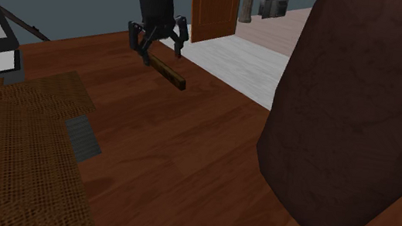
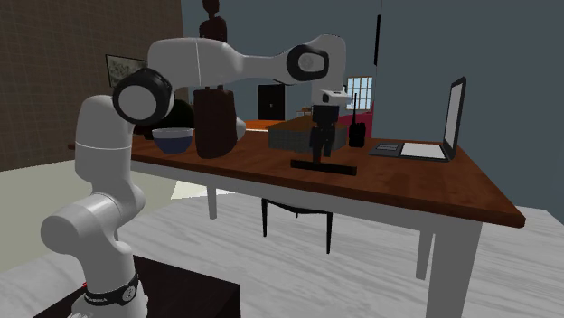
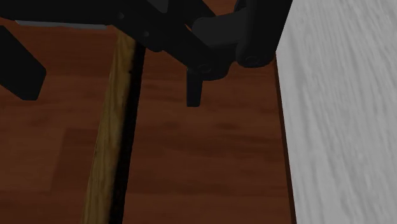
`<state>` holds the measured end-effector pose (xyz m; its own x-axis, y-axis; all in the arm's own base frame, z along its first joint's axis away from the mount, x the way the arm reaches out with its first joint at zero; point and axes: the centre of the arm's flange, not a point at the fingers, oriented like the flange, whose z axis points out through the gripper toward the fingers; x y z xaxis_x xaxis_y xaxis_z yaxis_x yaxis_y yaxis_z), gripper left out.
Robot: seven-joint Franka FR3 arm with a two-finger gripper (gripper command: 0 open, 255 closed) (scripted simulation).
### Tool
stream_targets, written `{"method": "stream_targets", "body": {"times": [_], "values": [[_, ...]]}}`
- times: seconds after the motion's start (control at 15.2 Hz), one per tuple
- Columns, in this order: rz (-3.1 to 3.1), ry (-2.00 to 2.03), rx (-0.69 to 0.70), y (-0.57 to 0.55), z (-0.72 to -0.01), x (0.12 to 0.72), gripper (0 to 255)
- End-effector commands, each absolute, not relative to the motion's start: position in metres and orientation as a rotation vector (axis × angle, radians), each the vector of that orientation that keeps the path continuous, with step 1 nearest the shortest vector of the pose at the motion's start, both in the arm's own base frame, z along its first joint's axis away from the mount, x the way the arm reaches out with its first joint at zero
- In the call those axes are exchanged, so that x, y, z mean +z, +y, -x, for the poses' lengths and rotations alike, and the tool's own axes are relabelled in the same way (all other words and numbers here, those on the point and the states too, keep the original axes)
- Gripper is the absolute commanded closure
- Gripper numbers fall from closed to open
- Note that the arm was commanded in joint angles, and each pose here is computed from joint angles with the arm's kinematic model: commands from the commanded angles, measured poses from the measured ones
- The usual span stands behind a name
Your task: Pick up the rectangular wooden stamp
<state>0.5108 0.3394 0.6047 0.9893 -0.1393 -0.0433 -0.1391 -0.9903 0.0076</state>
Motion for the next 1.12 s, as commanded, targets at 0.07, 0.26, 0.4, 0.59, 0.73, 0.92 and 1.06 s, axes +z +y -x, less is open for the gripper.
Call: {"method": "stream_targets", "body": {"times": [0.07,0.26,0.4,0.59,0.73,0.92,1.06], "values": [[-3.129,-0.22,-0.067,0.34,-0.511,0.589,0],[-3.129,-0.22,-0.067,0.34,-0.511,0.575,0],[-3.129,-0.22,-0.067,0.34,-0.511,0.576,255],[-3.129,-0.22,-0.067,0.34,-0.511,0.575,255],[-3.129,-0.22,-0.067,0.34,-0.509,0.574,255],[-3.129,-0.22,-0.067,0.337,-0.509,0.572,255],[-3.129,-0.22,-0.067,0.34,-0.511,0.581,255]]}}
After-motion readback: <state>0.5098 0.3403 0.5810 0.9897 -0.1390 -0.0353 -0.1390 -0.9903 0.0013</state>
